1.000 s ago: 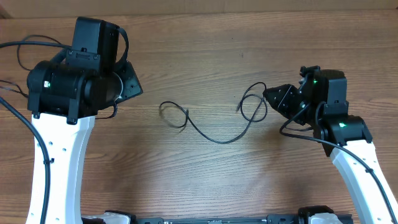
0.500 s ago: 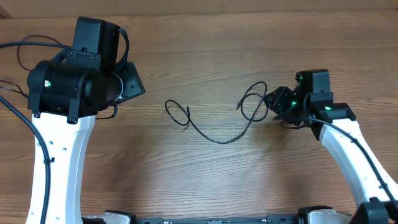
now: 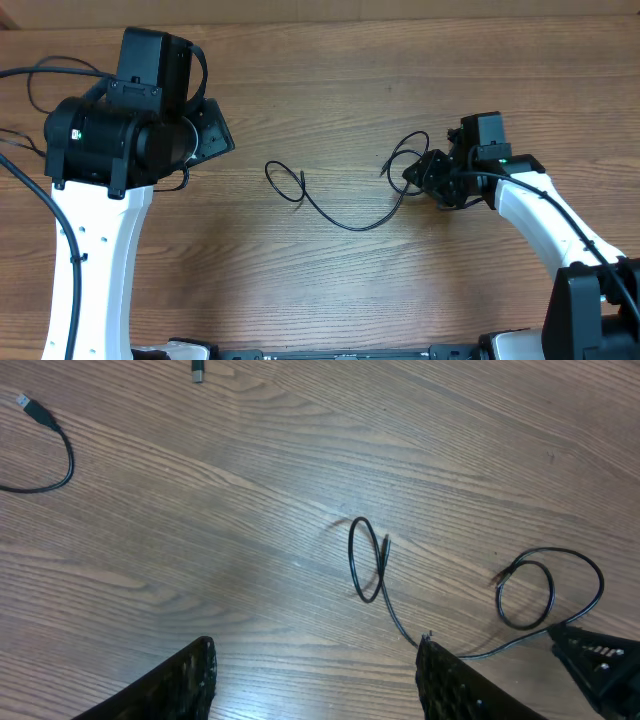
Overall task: Untangle cables
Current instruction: 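Lower the right gripper onto the cable end at center-right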
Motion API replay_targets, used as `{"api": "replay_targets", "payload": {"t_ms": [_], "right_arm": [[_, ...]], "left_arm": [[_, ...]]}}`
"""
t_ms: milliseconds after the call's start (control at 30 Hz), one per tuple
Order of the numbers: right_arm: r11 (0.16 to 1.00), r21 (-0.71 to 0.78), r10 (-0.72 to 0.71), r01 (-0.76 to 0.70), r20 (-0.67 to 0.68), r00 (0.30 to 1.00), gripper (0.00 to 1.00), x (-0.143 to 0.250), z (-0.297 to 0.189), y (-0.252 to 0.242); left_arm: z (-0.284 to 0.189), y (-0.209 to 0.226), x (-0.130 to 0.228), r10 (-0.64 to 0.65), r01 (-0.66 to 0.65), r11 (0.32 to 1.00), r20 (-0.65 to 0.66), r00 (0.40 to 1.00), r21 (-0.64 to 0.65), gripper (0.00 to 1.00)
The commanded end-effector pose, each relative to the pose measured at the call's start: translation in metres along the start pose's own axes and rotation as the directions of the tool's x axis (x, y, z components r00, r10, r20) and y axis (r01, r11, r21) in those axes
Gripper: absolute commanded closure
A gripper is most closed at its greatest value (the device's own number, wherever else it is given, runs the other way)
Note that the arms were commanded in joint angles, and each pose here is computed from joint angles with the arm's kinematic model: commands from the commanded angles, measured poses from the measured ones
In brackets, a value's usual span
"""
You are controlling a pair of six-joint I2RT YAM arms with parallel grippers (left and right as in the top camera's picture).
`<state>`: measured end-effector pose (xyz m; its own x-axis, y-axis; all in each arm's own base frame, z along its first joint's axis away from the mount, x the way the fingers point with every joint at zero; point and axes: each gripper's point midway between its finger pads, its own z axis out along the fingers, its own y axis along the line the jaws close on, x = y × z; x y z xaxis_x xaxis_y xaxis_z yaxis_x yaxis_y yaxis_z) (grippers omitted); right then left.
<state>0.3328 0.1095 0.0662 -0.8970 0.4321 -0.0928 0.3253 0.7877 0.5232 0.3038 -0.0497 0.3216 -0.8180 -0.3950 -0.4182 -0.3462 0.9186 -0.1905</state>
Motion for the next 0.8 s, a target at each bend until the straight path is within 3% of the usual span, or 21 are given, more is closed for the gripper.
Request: {"api": "replay_targets", "payload": {"t_ms": [0,233,667,700,767], "right_arm": [[0.998,-0.014,-0.057,0.057,0.001,0.998,0.53,0.004,0.004,0.012],[0.982,0.151,-0.128,0.114,0.089,0.988,0.53,-0.001,0.01,0.002],[0.975,0.196,-0.118,0.108,0.041,0.992,0.53,0.009,0.032,-0.006],[0.978,0.183,-0.103,0.096,0.03,0.994,0.55,0.011,0.035,-0.005],[0.985,0.14,-0.1,0.098,0.005,0.995,0.67,0.015,0.04,0.002]], "left_arm": [[0.002,-0.003,0.002,0.016,-0.016,1.0,-0.012,1.0,0.006,0.35],[0.002,-0.002,0.003,0.017,-0.017,1.0,-0.018,1.0,0.002,0.32],[0.002,-0.004,0.004,0.017,-0.017,1.0,-0.025,1.0,0.011,0.32],[0.002,-0.004,0.004,0.017,-0.017,1.0,-0.025,1.0,0.011,0.32],[0.002,-0.004,0.004,0.017,-0.017,1.0,-0.024,1.0,0.01,0.31]]}}
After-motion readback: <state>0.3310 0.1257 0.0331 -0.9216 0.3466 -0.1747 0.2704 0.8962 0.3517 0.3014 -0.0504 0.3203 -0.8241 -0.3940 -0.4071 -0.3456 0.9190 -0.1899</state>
